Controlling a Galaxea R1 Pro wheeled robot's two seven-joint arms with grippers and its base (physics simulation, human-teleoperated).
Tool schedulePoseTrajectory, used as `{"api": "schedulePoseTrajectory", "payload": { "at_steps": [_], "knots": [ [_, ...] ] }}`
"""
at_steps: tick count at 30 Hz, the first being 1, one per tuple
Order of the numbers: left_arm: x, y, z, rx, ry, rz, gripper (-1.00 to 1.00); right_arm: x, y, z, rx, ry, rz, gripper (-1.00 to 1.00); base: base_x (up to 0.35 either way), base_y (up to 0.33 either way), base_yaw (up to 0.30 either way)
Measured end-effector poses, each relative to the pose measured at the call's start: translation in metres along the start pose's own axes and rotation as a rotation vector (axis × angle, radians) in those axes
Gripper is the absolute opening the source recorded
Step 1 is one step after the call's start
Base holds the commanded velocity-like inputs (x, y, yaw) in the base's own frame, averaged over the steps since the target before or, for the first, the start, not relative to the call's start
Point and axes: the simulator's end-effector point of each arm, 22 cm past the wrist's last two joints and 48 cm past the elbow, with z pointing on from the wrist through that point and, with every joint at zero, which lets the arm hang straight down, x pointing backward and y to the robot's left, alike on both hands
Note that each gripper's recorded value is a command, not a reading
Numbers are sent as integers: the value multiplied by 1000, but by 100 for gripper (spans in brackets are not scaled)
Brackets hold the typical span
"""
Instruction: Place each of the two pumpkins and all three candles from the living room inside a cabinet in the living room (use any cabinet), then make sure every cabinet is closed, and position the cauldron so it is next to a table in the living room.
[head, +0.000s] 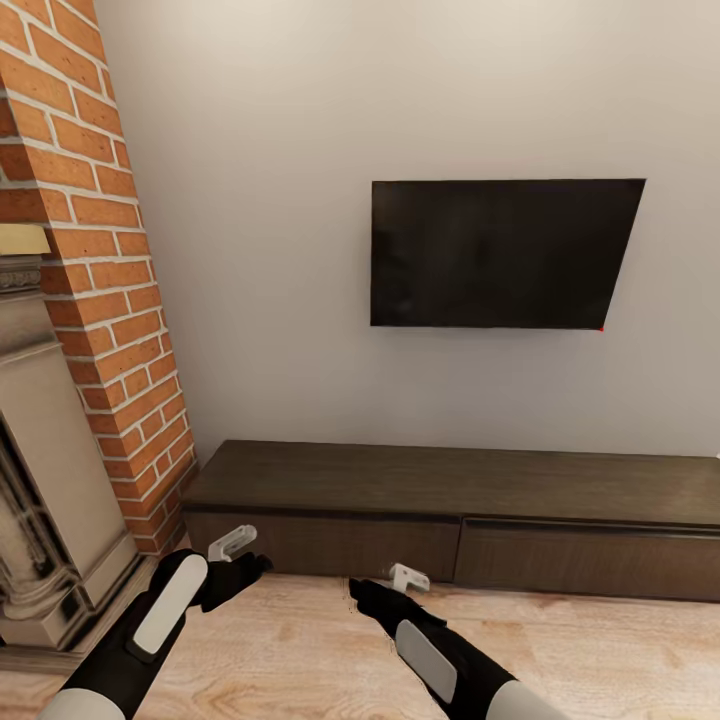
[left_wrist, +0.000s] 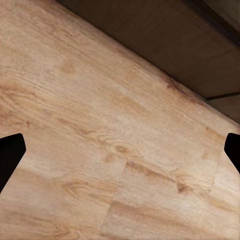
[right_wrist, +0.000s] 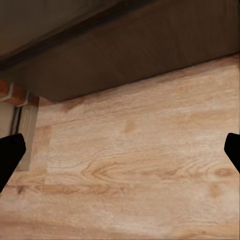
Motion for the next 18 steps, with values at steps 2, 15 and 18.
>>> {"api": "schedulePoseTrajectory", "payload": {
  "at_steps": [2, 15, 18],
  "knots": [
    [-1, 3, 0, -3, 0, 0, 100, -6, -14, -1, 8, -23, 43, 100, 2, 1, 0],
    [4, 12, -4, -5, 50, 21, 100, -31, -33, -3, -15, -63, 322, 100, 0, 0, 0],
    [5, 11, -4, -3, 51, 20, 100, -57, -30, -6, -98, -115, 448, 100, 0, 0, 0]
  ]
}}
